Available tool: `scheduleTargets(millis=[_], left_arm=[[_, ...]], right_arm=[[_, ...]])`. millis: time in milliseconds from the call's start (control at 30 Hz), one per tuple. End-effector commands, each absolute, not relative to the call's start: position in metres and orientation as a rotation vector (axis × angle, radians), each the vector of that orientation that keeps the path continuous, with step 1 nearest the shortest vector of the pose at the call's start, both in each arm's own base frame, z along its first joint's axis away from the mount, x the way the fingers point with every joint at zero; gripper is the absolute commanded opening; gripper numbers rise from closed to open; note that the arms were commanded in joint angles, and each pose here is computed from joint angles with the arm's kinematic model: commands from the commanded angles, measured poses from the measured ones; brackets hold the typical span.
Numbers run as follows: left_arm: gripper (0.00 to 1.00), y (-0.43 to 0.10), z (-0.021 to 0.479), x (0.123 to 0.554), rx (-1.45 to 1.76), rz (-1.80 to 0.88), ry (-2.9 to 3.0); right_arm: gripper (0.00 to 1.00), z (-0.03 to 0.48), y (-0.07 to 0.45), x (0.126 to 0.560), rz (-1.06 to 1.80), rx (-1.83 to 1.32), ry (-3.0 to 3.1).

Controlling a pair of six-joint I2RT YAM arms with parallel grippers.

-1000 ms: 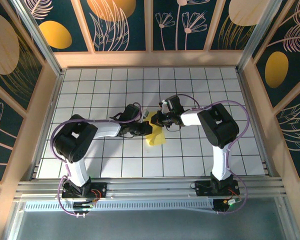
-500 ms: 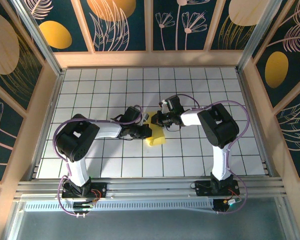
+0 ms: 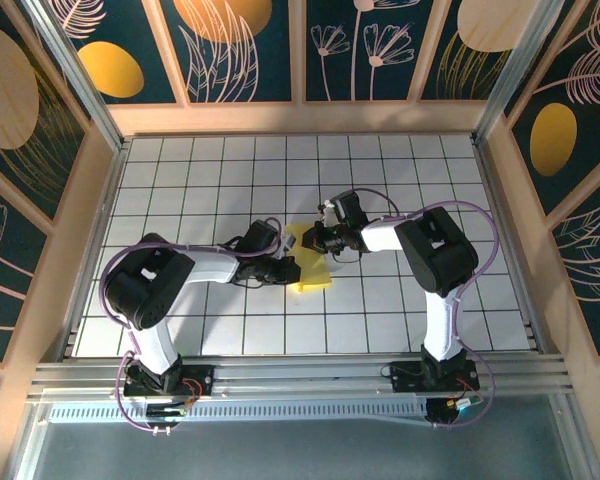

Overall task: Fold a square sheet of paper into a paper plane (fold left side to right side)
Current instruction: First fold the square sheet of paper in half at the center of the table.

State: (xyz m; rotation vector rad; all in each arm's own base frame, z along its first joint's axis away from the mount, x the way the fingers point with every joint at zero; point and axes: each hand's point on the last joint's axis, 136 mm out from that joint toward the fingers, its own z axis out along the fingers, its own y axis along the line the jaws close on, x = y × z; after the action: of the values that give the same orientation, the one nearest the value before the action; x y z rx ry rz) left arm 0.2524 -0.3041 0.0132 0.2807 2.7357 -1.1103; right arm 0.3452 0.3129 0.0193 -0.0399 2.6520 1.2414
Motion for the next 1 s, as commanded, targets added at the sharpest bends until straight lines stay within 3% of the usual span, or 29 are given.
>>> scheduleTargets(millis=[0, 333, 633, 967], left_arm=[[0.04, -0.287, -0.006, 0.207, 0.319, -1.072, 2.901], [0.04, -0.286, 0.000, 0.206, 0.287, -1.091, 2.872], [0.04, -0.315, 0.051, 0.242, 0.284, -1.190, 2.695], [0.04, -0.322, 0.020, 0.234, 0.302, -1.236, 2.785]], right_arm=[[0.00, -0.024, 0.280, 0.334, 1.036, 0.092, 2.798], [0.00, -0.023, 0.281, 0.333, 1.039, 0.086, 2.800], [0.00, -0.023, 0.283, 0.330, 1.041, 0.080, 2.804], [0.00, -0.024, 0.284, 0.330, 1.043, 0.078, 2.805]])
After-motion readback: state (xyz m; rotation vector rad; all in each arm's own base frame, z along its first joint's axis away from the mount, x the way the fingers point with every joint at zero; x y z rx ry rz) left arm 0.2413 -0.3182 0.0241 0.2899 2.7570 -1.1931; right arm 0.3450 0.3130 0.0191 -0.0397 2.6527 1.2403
